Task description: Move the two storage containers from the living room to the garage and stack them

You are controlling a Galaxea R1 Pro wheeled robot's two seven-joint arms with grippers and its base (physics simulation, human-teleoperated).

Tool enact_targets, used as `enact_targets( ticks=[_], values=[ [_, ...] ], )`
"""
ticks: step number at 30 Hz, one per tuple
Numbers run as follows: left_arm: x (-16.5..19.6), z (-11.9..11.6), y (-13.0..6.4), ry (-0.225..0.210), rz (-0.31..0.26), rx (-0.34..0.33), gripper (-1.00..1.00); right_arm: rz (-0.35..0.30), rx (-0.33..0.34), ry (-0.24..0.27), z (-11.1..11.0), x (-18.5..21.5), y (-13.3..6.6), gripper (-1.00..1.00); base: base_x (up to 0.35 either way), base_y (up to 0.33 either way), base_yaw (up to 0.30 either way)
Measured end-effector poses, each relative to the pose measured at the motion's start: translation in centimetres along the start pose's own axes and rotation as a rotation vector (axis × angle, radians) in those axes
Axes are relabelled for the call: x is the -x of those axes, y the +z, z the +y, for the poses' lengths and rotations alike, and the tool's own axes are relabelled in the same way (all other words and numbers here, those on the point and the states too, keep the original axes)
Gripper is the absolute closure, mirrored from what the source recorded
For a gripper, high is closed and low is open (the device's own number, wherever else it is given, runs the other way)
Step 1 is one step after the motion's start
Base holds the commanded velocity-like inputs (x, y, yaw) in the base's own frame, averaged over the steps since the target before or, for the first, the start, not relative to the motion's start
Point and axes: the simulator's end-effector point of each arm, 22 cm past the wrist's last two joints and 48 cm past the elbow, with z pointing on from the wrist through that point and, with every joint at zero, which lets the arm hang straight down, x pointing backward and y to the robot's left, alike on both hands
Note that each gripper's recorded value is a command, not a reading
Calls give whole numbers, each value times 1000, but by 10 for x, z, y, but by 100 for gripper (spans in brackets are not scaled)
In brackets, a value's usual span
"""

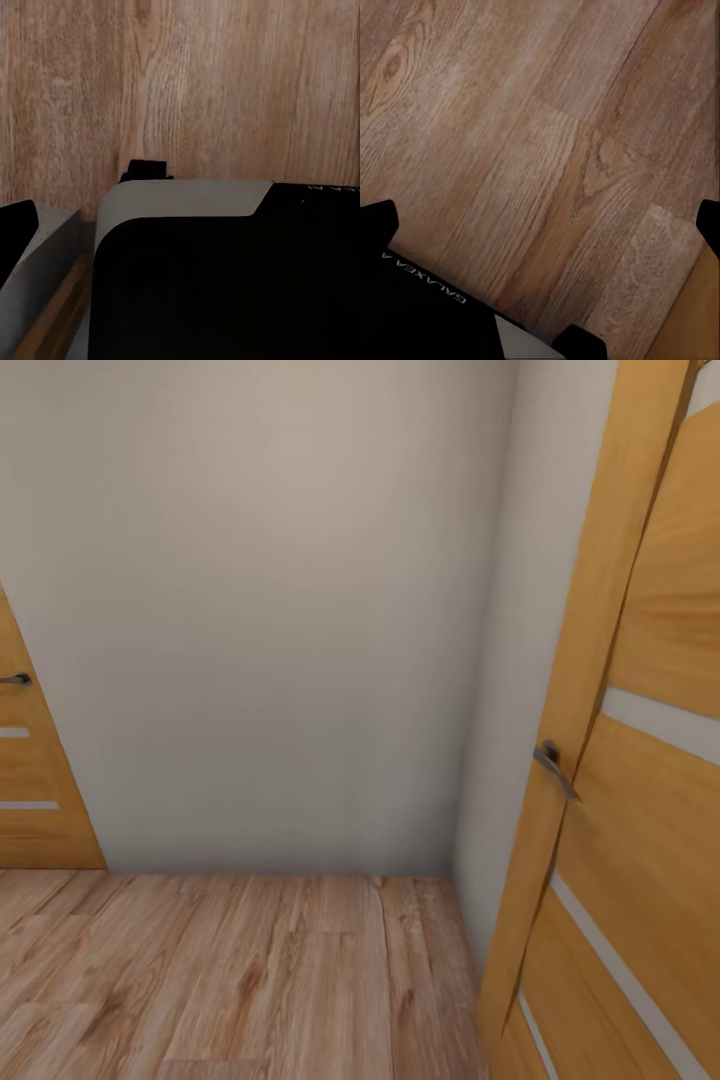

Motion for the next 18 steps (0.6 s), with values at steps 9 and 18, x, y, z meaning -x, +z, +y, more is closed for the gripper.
enact_targets(
  ticks=[9,18],
  values=[
    [-1,0,0,0,3,0,-100,8,0,1,0,-2,0,-100,323,0,119],
    [-3,0,0,-1,8,0,-100,13,1,2,1,-5,1,-100,269,0,208]
  ],
)
